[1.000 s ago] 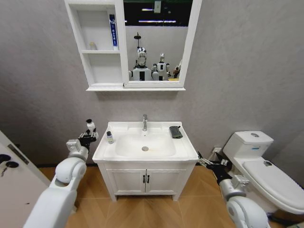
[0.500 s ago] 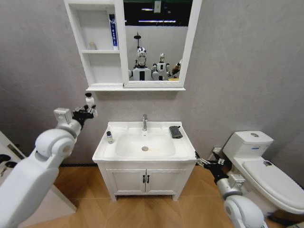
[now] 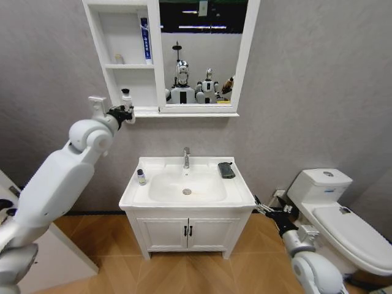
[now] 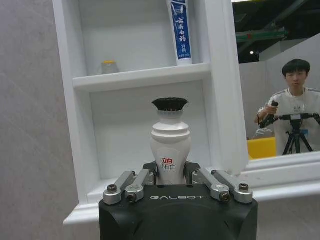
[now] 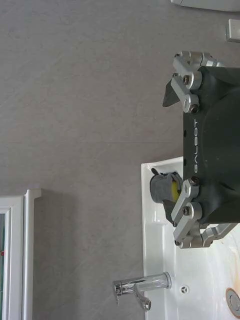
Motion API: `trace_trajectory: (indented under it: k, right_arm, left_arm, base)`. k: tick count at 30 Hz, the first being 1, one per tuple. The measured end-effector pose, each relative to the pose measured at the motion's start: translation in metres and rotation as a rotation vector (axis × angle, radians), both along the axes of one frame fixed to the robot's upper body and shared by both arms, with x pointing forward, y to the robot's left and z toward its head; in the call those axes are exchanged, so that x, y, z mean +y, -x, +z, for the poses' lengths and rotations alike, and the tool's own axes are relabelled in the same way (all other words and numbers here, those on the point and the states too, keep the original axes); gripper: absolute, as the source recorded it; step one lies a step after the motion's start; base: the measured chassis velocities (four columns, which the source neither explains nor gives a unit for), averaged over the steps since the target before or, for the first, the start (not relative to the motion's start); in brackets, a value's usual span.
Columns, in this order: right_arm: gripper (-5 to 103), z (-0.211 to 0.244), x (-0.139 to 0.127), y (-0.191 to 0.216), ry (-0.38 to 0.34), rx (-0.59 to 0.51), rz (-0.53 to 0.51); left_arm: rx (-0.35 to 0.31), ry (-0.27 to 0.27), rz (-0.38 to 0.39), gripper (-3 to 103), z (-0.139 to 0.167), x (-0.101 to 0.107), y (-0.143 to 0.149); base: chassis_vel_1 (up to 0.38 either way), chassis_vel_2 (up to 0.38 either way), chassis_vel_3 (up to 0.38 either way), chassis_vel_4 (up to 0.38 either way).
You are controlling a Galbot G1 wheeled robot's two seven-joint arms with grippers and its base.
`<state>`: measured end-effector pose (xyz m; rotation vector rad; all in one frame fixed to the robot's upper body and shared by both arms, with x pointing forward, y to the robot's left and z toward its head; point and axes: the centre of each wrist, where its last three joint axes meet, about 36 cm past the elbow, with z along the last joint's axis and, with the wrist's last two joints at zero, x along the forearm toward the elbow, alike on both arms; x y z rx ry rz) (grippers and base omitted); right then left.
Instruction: Move facial cleanser and shampoo from washbasin to cabinet, then wipe washbasin with towel.
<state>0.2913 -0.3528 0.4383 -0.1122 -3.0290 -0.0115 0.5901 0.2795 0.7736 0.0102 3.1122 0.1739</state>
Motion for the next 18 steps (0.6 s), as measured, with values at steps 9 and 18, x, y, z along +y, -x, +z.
trace_trajectory:
  k: [9, 18]
  right_arm:
    - [100, -0.001, -0.006, 0.000, -0.007, -0.005, -0.012]
    - [100, 0.006, 0.000, 0.005, -0.015, -0.020, -0.018]
  left_arm:
    - [0.005, 0.042, 0.062, 28, 0.017, 0.003, -0.063]
    - [-0.026, 0.032, 0.117, 28, 0.024, 0.011, -0.115]
  base:
    - [0.000, 0.000, 0.000, 0.000]
    - [0.000, 0.000, 0.000, 0.000]
